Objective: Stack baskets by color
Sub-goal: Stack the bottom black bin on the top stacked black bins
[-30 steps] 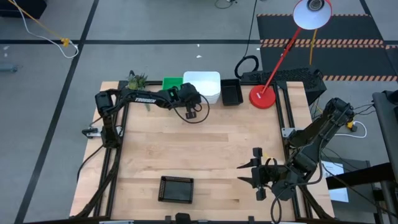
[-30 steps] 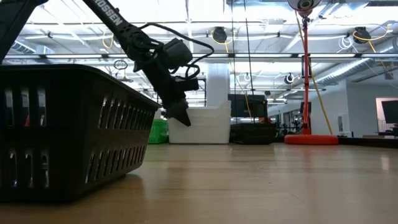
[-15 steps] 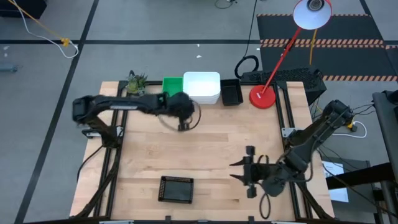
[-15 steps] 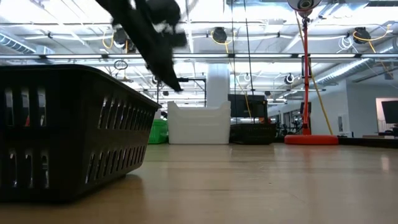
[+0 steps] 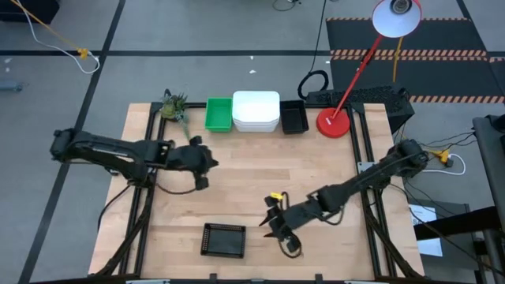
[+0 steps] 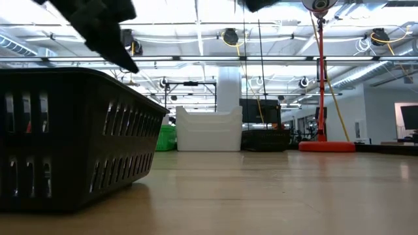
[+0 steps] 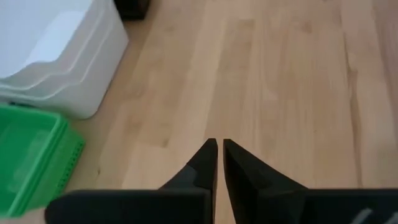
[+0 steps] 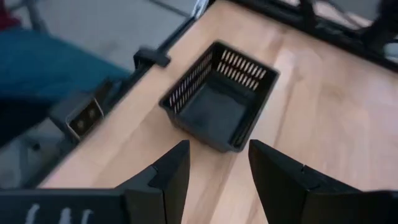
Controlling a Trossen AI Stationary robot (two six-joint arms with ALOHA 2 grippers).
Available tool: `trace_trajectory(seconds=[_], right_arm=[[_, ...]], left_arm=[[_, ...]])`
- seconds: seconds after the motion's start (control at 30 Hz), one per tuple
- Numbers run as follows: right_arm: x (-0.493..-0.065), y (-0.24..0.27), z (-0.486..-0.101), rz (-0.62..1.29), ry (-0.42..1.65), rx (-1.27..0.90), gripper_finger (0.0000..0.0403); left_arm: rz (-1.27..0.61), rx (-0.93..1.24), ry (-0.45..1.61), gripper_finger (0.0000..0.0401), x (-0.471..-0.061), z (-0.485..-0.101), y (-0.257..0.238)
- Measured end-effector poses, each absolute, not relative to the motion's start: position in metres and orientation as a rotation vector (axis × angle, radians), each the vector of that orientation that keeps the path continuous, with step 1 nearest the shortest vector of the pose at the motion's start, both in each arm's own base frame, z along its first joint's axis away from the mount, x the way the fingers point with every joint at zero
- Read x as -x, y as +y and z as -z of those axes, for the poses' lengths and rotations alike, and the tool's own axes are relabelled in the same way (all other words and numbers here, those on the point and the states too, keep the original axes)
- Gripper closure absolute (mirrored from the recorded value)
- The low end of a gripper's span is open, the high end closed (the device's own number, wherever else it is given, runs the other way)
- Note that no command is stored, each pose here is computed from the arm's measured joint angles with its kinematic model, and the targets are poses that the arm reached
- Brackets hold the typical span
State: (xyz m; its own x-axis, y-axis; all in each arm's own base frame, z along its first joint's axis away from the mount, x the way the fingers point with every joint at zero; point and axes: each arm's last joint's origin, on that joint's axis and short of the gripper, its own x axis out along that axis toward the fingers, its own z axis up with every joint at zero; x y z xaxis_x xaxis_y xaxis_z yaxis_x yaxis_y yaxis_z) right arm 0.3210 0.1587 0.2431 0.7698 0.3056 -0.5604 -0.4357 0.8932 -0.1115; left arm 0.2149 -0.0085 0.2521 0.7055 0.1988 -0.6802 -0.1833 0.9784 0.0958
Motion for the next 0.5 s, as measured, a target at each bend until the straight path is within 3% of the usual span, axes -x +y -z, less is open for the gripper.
trace_trajectory(seconds=[0.23, 0.5], right_arm=[[-0.348, 0.158, -0.207, -0.517, 0.525, 0.379, 0.0245], [-0.378, 0.169, -0.191, -0.554, 0.464, 0.512, 0.0245]], left_arm=[[-0.226, 0.027, 0.682, 0.0373, -0.181, -0.249, -0.01], [-0.218, 0.025, 0.667, 0.0373, -0.173, -0.246, -0.01]])
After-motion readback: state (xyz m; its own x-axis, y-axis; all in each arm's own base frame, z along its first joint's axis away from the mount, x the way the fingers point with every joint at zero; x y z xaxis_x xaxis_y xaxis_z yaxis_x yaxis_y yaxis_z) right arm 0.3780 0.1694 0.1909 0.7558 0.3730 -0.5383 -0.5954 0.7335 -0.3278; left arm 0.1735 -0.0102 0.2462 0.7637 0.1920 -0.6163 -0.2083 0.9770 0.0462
